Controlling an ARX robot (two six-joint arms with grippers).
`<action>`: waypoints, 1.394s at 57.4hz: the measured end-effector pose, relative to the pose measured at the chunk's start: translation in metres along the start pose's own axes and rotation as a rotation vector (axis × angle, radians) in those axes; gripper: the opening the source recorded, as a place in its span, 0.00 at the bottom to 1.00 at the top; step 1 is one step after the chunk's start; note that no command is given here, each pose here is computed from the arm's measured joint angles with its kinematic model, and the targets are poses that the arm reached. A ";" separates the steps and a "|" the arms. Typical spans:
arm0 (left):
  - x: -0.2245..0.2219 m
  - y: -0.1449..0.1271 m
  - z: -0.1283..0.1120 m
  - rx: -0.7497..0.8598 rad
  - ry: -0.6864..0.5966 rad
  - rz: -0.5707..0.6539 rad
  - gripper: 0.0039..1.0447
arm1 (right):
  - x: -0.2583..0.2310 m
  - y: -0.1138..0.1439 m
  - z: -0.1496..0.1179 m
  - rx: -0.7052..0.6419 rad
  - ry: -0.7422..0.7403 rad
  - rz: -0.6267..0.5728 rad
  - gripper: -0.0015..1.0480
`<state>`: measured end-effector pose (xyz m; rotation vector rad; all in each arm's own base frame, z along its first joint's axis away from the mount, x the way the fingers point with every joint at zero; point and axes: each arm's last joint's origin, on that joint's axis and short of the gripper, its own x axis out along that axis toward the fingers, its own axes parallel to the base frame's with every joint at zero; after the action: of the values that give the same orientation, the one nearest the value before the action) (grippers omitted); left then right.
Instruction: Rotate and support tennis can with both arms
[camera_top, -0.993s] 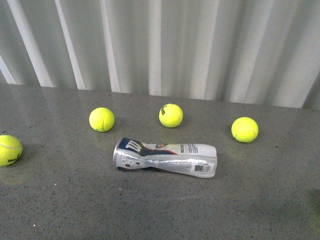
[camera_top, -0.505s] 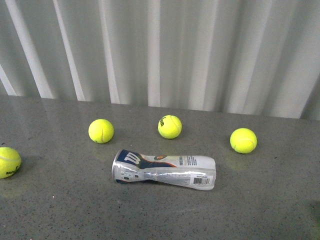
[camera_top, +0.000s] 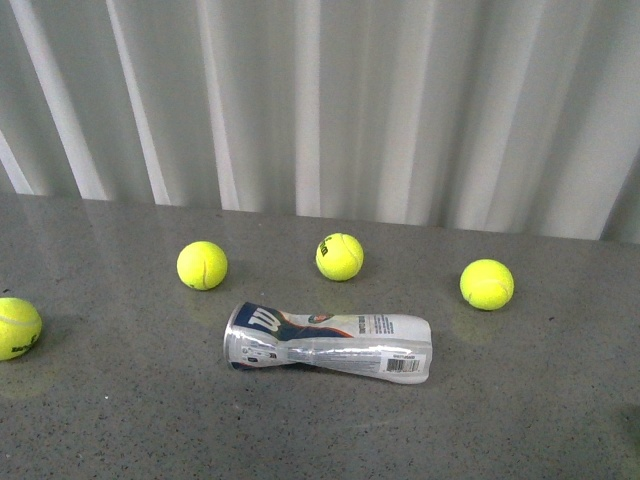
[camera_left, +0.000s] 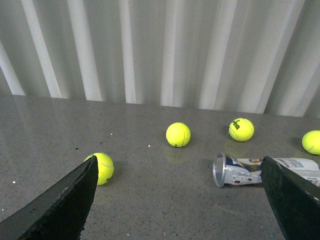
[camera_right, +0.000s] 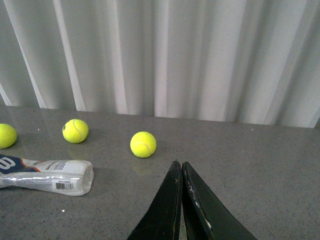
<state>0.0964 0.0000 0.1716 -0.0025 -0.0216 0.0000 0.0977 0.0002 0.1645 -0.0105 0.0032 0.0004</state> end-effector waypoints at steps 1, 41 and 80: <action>0.000 0.000 0.000 0.000 0.000 0.000 0.94 | 0.000 0.000 0.000 0.000 0.000 0.000 0.03; 0.018 -0.005 0.040 0.077 0.395 -0.172 0.94 | 0.000 0.000 0.000 0.001 -0.001 0.000 0.95; 0.261 -0.048 -0.001 -0.082 0.769 -0.425 0.94 | 0.000 0.000 0.000 0.000 -0.001 0.001 0.93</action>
<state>0.3577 -0.0482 0.1766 -0.0792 0.7473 -0.4258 0.0976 0.0002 0.1646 -0.0101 0.0021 0.0012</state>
